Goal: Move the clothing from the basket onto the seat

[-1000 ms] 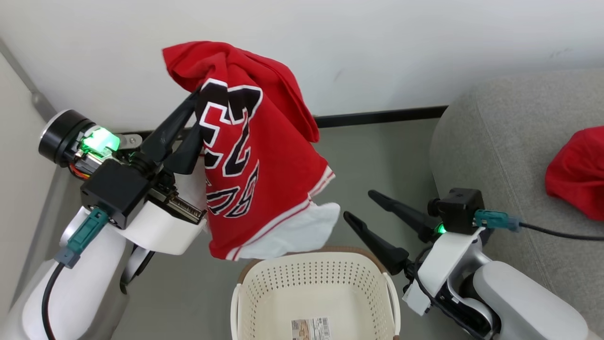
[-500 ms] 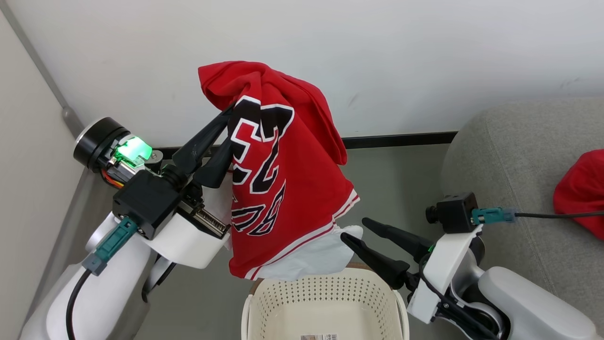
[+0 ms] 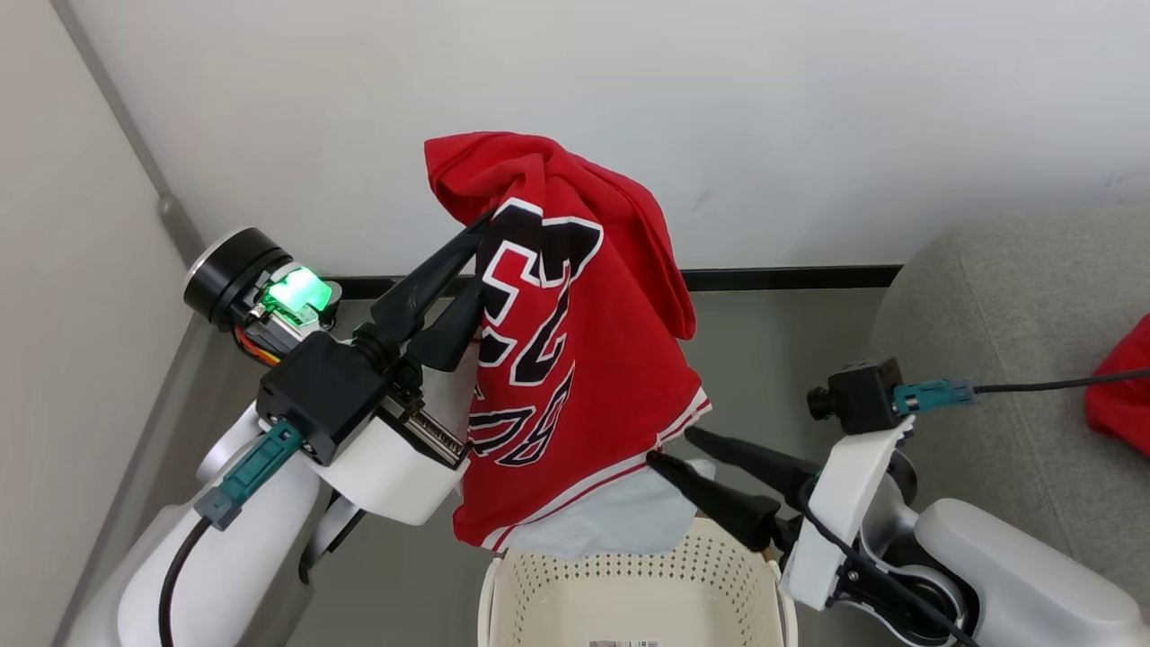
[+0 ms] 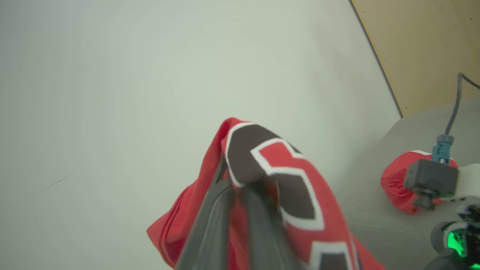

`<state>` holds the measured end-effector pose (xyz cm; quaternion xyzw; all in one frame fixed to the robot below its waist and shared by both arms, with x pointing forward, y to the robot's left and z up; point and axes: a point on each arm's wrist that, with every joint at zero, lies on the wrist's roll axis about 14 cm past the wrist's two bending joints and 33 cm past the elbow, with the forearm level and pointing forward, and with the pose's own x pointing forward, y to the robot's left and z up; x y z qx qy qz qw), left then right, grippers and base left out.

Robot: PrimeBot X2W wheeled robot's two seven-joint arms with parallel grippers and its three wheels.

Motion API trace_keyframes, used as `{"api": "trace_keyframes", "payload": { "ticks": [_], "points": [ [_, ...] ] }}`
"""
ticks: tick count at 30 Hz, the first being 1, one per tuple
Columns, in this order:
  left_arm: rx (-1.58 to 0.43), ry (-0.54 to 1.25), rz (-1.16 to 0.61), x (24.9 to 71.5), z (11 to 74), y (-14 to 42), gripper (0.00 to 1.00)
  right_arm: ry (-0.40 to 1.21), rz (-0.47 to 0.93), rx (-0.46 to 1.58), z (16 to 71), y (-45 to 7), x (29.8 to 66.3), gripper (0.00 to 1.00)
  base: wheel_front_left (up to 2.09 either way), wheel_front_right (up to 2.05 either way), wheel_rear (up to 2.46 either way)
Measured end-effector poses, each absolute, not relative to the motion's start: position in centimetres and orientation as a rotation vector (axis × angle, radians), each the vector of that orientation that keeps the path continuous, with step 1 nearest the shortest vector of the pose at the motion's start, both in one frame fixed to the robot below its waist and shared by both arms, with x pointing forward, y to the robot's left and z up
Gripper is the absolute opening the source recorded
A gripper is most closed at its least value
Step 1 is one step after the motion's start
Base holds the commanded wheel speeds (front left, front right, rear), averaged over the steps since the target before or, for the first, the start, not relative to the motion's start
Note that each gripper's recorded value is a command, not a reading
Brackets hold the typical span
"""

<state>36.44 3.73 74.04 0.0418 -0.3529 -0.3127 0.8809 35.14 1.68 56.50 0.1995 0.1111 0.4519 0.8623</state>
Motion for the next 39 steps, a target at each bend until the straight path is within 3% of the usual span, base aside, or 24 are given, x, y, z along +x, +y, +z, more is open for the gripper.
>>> {"api": "trace_keyframes", "payload": {
  "ticks": [12, 23, 24, 25, 27, 28, 29, 39],
  "points": [
    [0.096, -0.739, -0.657, 36.1, 74.5, 3.6, 0.00, 0.307, 0.981, 0.453, 55.5, 2.9, 35.0, 1.00, 0.00, 0.00, 0.00],
    [0.088, -0.724, -0.665, 36.0, 74.4, 3.1, 0.00, 0.220, 1.054, 0.378, 57.0, 5.3, 35.8, 1.00, 0.00, 0.00, 0.00],
    [0.087, -0.719, -0.663, 36.1, 74.3, 3.2, 0.00, 0.206, 1.060, 0.378, 57.3, 5.5, 35.8, 0.60, 0.00, 0.00, 0.00],
    [0.086, -0.715, -0.662, 36.1, 74.3, 3.2, 0.00, 0.190, 1.067, 0.382, 57.6, 5.9, 35.8, 0.45, 0.00, 0.00, 0.00],
    [0.080, -0.710, -0.659, 36.3, 74.2, 3.3, 0.00, 0.167, 1.088, 0.379, 57.8, 6.6, 35.4, 0.32, 0.00, 0.00, 0.00],
    [0.075, -0.707, -0.659, 36.4, 74.1, 3.3, 0.00, 0.158, 1.093, 0.372, 57.8, 6.9, 35.3, 0.20, 0.00, 0.00, 0.00],
    [0.067, -0.705, -0.661, 36.4, 74.1, 3.3, 0.00, 0.149, 1.094, 0.369, 57.7, 7.0, 35.3, 0.00, 0.00, 0.00, 0.00],
    [0.022, -0.639, -0.641, 38.0, 72.4, 3.6, 0.00, 0.032, 1.078, 0.398, 58.6, 6.8, 35.3, 0.00, 0.00, 0.00, 0.00]
  ]
}}
